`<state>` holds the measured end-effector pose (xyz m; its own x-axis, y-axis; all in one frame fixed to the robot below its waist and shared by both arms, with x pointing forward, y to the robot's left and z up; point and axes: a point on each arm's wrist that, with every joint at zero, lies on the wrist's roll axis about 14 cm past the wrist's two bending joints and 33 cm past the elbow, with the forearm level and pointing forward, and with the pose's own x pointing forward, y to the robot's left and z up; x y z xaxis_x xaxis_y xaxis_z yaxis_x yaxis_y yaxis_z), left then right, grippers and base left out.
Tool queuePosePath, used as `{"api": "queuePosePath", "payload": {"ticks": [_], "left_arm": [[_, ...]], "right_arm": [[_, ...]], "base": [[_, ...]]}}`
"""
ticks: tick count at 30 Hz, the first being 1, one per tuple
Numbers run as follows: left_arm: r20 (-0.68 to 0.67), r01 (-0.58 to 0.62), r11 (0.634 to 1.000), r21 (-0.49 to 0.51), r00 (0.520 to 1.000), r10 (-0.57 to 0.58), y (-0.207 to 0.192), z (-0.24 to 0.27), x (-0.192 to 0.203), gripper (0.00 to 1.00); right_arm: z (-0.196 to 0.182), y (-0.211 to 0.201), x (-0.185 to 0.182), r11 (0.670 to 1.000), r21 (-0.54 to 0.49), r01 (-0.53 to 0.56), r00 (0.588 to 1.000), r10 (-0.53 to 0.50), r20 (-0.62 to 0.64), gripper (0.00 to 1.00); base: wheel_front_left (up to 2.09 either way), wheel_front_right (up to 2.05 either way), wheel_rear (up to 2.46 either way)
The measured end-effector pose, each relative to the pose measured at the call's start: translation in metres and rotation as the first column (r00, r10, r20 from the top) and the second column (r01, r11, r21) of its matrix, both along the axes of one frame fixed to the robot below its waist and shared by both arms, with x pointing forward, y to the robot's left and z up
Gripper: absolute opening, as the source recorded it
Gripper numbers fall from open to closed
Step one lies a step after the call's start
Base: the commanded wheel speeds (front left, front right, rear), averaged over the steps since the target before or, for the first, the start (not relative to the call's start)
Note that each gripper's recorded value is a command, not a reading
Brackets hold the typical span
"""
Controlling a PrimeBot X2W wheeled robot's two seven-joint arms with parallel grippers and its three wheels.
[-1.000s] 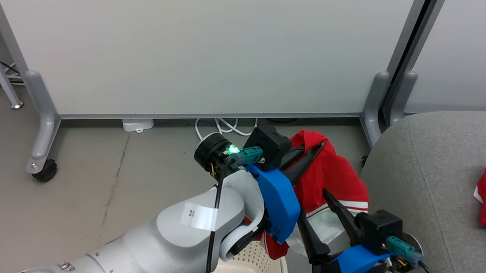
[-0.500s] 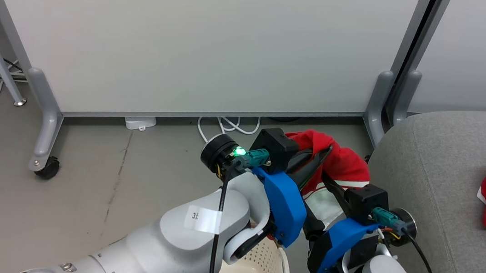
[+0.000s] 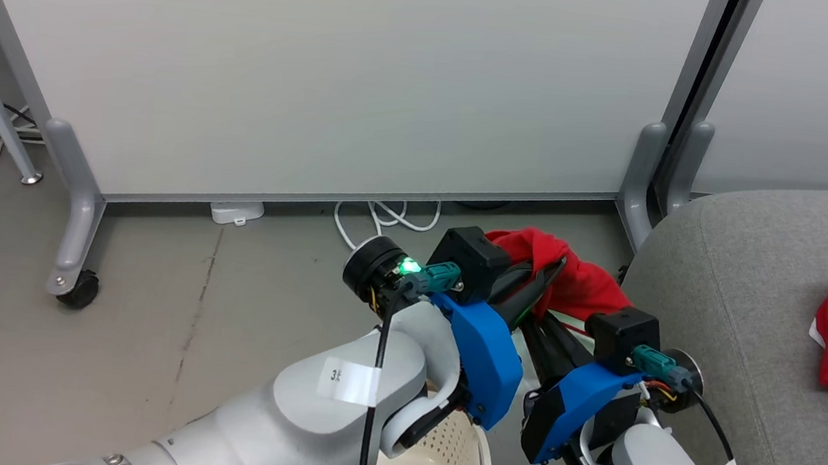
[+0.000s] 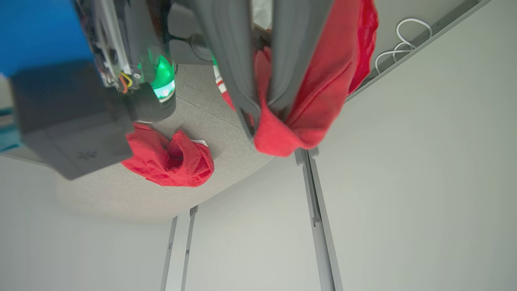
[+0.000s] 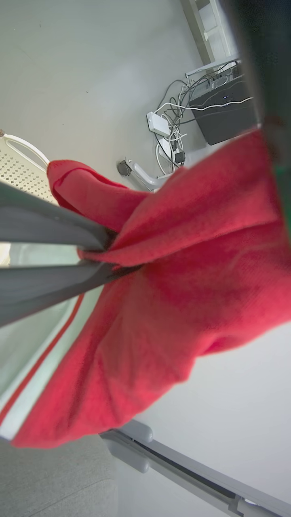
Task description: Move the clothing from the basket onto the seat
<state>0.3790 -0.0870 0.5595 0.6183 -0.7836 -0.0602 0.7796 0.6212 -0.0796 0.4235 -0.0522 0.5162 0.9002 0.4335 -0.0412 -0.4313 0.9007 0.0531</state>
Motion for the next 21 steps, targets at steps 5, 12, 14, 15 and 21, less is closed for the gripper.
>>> {"api": "queuePosePath", "payload": {"ticks": [5,12,14,15,21], "left_arm": [[0.000,0.001,1.000,0.001,1.000,-0.001,-0.0004,-0.0001,-0.0006,0.00],[-0.001,0.004,1.000,0.006,1.000,-0.004,-0.0007,-0.0015,-0.0014,0.04],[0.005,0.006,1.000,0.010,1.000,-0.006,-0.0010,-0.0015,-0.0021,0.79],[0.010,0.007,1.000,0.009,1.000,-0.007,-0.0012,-0.0011,-0.0025,1.00],[0.022,0.008,1.000,0.005,1.000,-0.008,-0.0013,0.0004,-0.0028,1.00]], "right_arm": [[0.0004,-0.0015,0.0003,1.000,0.003,0.005,1.000,-0.005,0.001,0.00],[-0.0004,-0.0027,-0.0004,1.000,0.006,0.009,1.000,-0.009,-0.002,0.00],[-0.0002,-0.0025,-0.0010,1.000,0.009,0.008,1.000,-0.008,-0.002,0.00],[0.0000,-0.0025,-0.0012,1.000,0.009,0.007,1.000,-0.007,-0.001,0.00],[0.0009,-0.0024,-0.0014,1.000,0.010,0.007,1.000,-0.007,0.003,0.00]], "base": [[0.00,0.00,0.00],[0.00,0.00,0.00],[0.00,0.00,0.00],[0.00,0.00,0.00],[0.00,0.00,0.00]]}}
